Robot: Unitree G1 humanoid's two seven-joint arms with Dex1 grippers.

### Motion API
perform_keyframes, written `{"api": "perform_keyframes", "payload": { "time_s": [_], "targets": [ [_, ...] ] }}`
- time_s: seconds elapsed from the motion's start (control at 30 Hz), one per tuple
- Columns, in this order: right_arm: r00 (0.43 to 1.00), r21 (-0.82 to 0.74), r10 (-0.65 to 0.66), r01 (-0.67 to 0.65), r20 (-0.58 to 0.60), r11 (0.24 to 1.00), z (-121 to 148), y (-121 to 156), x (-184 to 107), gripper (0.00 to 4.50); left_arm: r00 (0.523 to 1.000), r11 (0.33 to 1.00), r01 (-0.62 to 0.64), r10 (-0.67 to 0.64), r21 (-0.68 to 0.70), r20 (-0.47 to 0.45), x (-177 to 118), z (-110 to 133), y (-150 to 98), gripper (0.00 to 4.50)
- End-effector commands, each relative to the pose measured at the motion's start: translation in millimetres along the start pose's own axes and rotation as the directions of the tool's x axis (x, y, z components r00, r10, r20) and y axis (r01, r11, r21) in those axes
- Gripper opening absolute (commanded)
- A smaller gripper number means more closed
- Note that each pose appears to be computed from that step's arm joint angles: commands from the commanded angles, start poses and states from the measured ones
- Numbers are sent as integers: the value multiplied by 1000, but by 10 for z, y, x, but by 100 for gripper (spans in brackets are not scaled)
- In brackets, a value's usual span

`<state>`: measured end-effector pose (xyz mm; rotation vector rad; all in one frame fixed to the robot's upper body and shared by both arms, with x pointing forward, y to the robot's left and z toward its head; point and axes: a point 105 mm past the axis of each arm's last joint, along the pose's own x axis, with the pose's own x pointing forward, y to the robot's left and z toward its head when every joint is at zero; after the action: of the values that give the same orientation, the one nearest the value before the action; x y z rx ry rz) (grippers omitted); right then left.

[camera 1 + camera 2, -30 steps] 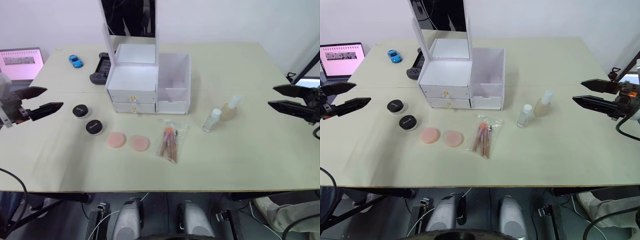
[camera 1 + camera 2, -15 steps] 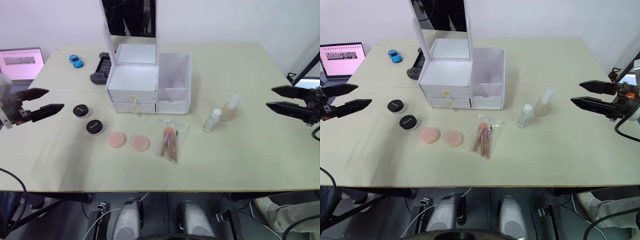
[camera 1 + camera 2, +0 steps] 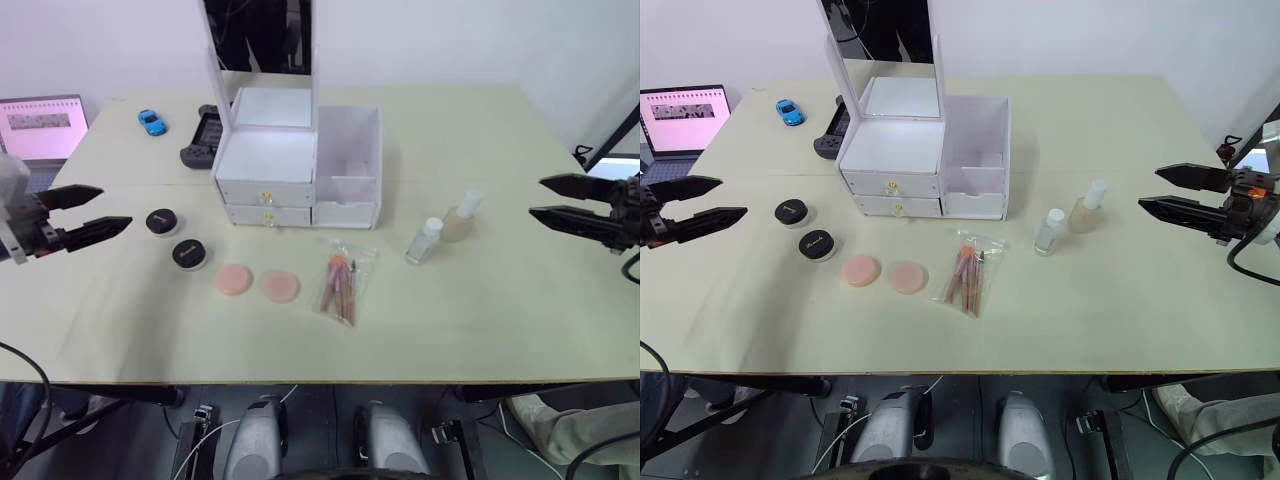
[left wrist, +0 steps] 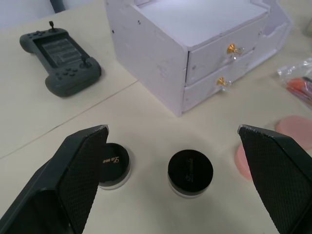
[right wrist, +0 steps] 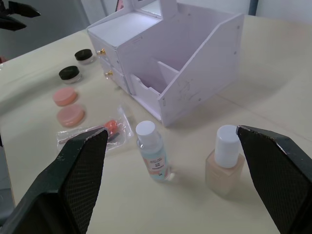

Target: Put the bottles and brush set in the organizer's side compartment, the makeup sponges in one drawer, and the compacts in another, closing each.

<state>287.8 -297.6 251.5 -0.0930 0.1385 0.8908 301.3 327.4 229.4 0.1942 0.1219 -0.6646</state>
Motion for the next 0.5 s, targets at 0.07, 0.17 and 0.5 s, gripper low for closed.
{"api": "perform_keyframes", "payload": {
  "time_s": [0.07,0.17,0.5],
  "targets": [
    [998,-93,57,-56,5,994,291,198,131,445,998,1000,17,-18,4,67,-22,179,-108,450],
    [994,-145,111,-112,-18,983,338,376,307,445,992,996,80,-75,-39,99,100,183,-329,450],
    [990,-183,143,-143,-17,973,377,705,715,445,950,972,234,-233,20,209,574,560,-1075,450]
  ]
}}
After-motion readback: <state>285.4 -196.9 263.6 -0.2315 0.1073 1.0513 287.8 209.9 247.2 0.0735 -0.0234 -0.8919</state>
